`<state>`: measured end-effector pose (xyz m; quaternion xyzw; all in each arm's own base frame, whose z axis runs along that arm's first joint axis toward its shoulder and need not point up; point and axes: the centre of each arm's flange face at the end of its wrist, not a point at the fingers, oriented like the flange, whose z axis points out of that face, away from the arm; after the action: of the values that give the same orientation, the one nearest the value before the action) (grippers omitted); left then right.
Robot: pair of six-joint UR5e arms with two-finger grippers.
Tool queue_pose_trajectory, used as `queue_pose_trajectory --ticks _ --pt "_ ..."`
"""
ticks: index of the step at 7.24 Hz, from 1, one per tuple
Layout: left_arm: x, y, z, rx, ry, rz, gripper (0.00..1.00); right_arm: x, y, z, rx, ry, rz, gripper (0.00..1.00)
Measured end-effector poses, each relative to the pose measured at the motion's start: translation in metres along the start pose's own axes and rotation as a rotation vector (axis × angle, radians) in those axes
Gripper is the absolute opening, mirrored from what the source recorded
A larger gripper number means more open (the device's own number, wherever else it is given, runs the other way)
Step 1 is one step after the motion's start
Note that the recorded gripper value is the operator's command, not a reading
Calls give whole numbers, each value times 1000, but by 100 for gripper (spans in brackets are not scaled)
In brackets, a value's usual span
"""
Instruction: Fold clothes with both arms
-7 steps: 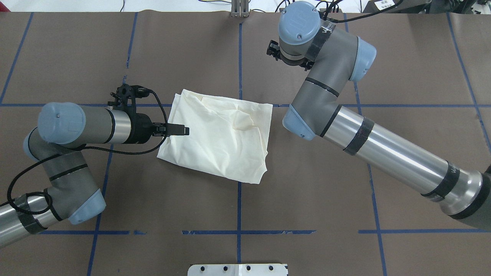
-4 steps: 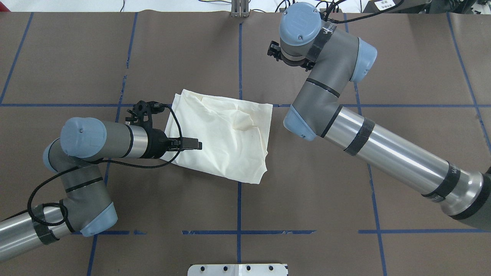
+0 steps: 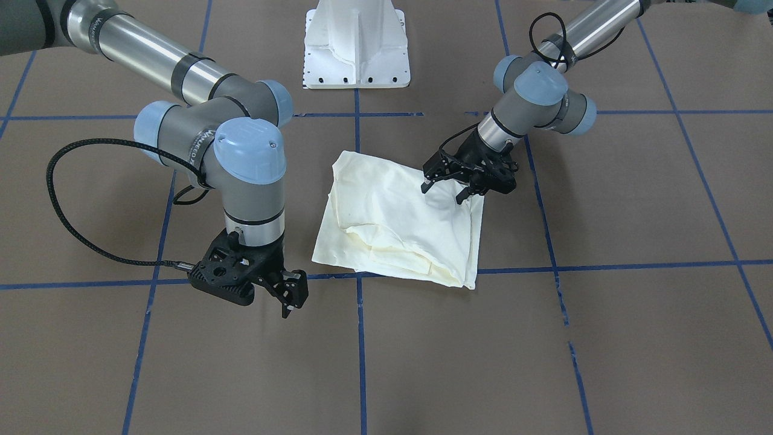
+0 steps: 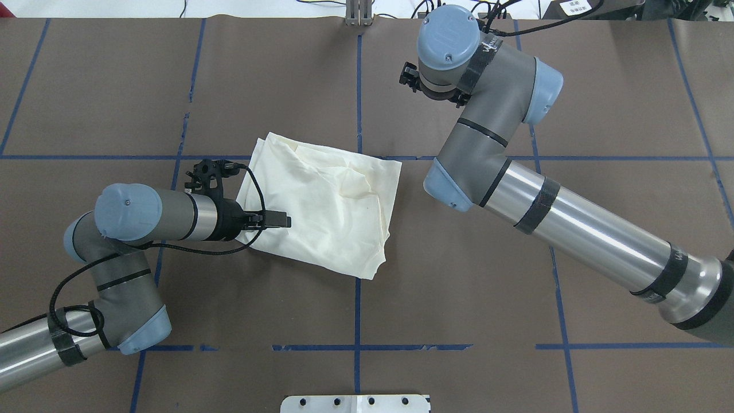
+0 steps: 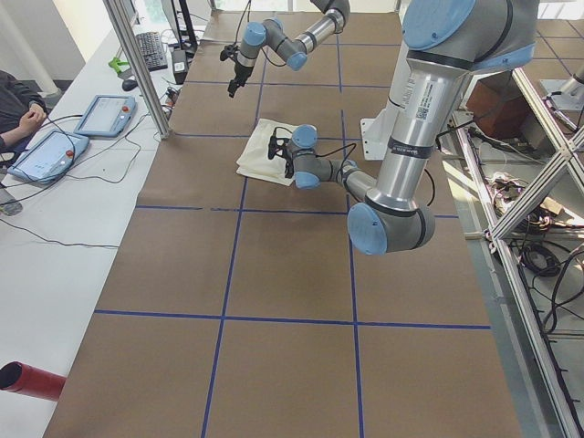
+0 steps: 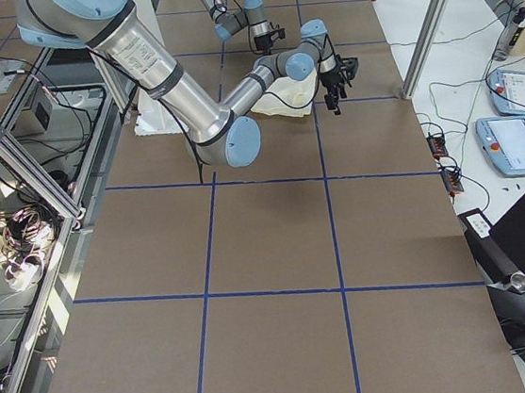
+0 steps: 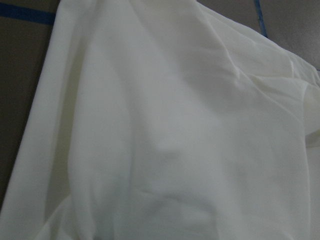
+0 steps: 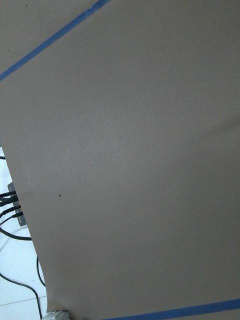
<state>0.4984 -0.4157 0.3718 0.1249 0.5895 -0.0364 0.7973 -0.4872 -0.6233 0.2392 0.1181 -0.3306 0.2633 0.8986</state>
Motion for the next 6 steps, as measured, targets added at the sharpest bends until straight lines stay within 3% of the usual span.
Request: queue_pose_trajectory --ticks 2,4,6 --pt "15 -14 -20 19 25 4 100 -1 0 -5 -5 -12 -12 100" --pt "40 -36 -55 19 7 4 100 3 -5 -17 -39 -39 -74 100" --pt "66 -60 -108 24 -113 86 100 52 -39 -28 -137 -72 -196 100"
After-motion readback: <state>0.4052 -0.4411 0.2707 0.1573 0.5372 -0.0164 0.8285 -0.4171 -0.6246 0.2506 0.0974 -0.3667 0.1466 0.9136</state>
